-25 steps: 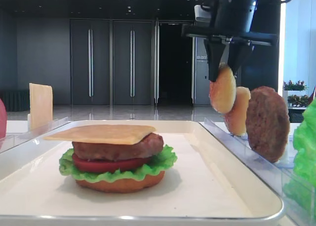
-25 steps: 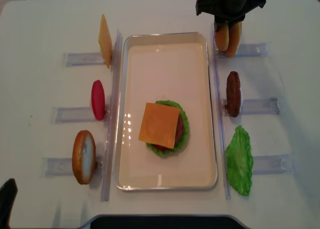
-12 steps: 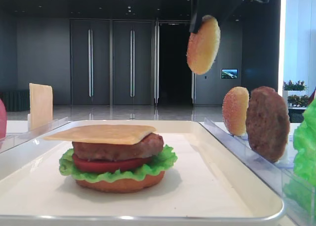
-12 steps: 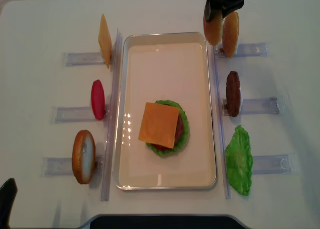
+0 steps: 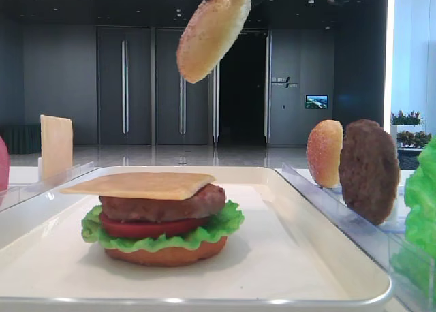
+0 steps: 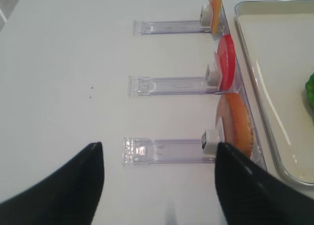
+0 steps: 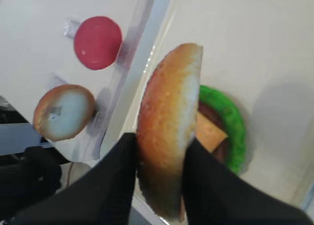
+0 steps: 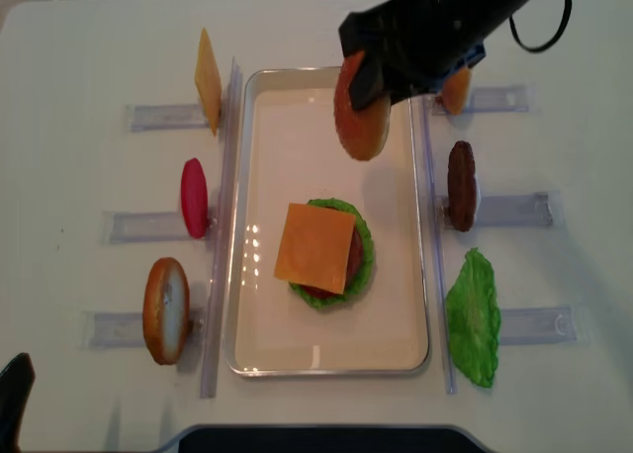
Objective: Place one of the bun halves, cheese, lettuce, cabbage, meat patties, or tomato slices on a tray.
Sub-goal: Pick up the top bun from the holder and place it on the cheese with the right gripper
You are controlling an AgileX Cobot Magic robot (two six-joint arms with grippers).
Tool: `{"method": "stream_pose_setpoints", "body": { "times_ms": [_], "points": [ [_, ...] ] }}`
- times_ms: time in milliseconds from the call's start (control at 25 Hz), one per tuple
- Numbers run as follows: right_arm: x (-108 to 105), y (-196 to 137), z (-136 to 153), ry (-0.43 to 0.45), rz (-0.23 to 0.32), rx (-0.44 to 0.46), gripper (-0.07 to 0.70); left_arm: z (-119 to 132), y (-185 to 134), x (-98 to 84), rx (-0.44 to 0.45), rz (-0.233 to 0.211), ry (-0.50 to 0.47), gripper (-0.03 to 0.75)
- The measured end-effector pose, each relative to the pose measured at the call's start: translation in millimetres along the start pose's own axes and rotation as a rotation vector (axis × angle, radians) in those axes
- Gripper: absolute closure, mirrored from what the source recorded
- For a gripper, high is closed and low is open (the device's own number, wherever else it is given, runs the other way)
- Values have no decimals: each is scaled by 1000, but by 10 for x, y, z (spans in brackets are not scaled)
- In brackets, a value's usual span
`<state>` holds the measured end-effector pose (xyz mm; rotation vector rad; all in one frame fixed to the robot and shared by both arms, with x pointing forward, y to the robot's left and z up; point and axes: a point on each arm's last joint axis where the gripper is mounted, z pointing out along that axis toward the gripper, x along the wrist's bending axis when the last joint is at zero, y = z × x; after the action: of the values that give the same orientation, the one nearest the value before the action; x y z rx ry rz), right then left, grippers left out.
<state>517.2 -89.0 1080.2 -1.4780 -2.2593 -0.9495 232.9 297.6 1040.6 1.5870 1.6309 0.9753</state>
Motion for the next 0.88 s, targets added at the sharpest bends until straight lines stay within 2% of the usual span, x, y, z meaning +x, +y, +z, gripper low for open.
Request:
{"method": "stream_pose_setpoints", "body": {
  "times_ms": [120, 400, 640, 880],
  "points": [
    [24, -244, 91, 89, 3, -14, 402, 0, 0, 0, 0, 0, 0, 181],
    [74, -689, 338, 224, -11, 0, 401, 0, 0, 0, 0, 0, 0, 181],
    [136, -809, 425, 375, -32, -73, 401, 0, 0, 0, 0, 0, 0, 181],
    [99, -815, 472, 427, -28, -155, 401, 0, 0, 0, 0, 0, 0, 181]
  ]
}}
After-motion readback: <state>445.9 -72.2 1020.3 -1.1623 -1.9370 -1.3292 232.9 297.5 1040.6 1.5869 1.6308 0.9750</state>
